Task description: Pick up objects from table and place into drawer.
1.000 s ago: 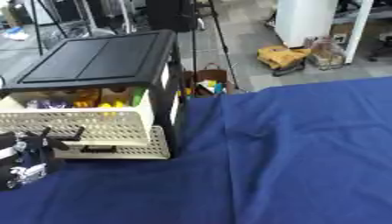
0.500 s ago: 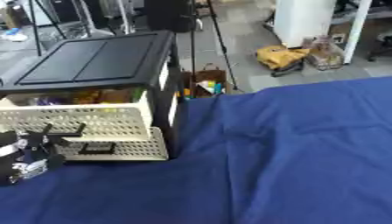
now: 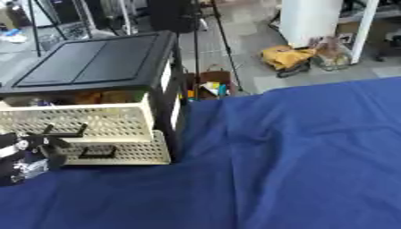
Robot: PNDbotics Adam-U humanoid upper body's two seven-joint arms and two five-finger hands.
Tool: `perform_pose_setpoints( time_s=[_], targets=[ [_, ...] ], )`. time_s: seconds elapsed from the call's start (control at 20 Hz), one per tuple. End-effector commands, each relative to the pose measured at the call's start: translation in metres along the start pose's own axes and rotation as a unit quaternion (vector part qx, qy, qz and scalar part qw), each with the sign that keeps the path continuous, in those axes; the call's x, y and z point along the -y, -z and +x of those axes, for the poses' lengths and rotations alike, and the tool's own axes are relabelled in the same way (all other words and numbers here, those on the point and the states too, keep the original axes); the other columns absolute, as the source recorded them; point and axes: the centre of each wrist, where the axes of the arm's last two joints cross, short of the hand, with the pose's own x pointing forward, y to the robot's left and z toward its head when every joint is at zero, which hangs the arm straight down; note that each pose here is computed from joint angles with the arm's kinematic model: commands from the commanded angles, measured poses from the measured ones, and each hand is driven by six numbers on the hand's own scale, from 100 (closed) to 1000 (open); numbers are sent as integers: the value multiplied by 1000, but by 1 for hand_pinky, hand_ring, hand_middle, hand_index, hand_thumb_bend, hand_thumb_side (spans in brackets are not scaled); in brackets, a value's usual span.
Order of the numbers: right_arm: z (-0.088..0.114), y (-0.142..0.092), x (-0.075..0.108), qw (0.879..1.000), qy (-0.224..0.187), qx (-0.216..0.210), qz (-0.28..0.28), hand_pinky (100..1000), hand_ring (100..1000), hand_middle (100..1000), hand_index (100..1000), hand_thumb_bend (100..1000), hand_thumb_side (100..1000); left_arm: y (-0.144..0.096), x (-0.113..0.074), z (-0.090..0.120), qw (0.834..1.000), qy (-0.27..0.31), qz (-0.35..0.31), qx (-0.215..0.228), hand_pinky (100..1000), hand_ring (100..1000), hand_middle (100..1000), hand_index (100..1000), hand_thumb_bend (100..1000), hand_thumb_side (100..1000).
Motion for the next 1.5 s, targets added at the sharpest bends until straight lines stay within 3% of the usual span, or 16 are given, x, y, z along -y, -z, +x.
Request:
perform_pose_setpoints(
  time_s=[0.05,1.5],
  targets=[
    [7,7,2,1000,4,17,-3,659,681,569,702,317,818,-3,-15,0,1000,9,18,0,216,516,678,910,357,1000],
    [7,8,2,1000,6,16,1,660,678,566,703,326,820,6,-21,-10,999,-35,26,0,202,503,669,917,371,1000]
  ],
)
